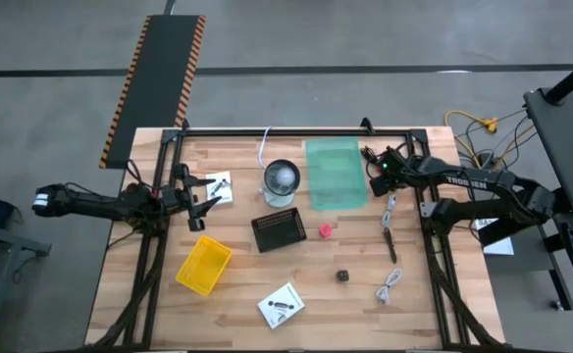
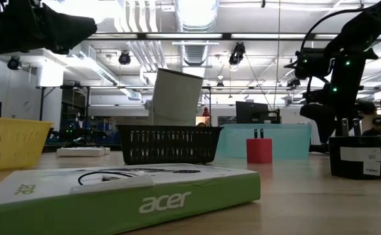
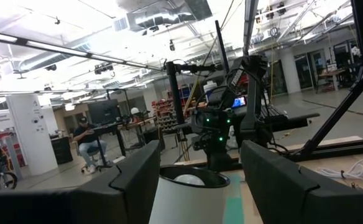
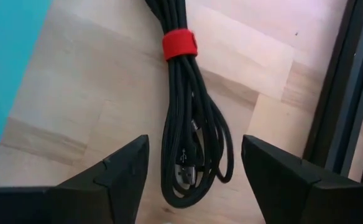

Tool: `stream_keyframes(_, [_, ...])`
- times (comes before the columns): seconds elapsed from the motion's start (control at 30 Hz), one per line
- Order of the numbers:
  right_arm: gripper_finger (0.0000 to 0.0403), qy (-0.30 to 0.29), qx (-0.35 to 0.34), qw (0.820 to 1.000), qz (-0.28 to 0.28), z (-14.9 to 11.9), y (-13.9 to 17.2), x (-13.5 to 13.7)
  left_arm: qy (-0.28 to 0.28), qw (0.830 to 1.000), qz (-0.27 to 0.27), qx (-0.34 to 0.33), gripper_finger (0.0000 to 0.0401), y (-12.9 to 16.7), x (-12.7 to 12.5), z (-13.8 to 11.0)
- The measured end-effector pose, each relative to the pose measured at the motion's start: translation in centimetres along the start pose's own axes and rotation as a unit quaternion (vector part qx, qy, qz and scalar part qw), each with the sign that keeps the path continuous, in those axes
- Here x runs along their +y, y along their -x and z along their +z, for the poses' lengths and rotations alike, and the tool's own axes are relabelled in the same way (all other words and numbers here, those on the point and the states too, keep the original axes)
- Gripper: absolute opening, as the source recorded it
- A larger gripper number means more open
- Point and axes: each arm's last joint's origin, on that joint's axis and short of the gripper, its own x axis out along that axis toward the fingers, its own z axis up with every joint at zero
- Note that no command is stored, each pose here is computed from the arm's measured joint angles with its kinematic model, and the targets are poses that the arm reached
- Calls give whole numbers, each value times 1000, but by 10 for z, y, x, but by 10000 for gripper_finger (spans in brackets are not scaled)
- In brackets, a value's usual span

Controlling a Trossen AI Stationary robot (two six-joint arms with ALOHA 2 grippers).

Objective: Pick and place items into bin
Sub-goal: Put the top black charger cable into the blue bin

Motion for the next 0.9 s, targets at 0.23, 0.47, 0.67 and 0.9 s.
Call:
stream_keyframes(0.23, [232, -9, 22, 1000, 12, -8, -5, -1, 0, 1000, 0, 0, 208, 0, 0, 0])
stream_keyframes(0.47, [224, -18, 25, 999, 33, -15, -13, -1, 0, 1000, 0, 0, 208, 0, 0, 0])
stream_keyframes(0.67, [214, -22, 13, 999, 38, -14, -15, 0, 0, 1000, 0, 0, 208, 0, 0, 0])
stream_keyframes(0.9, [189, -22, 13, 999, 37, -15, -15, 0, 0, 1000, 0, 0, 208, 0, 0, 0])
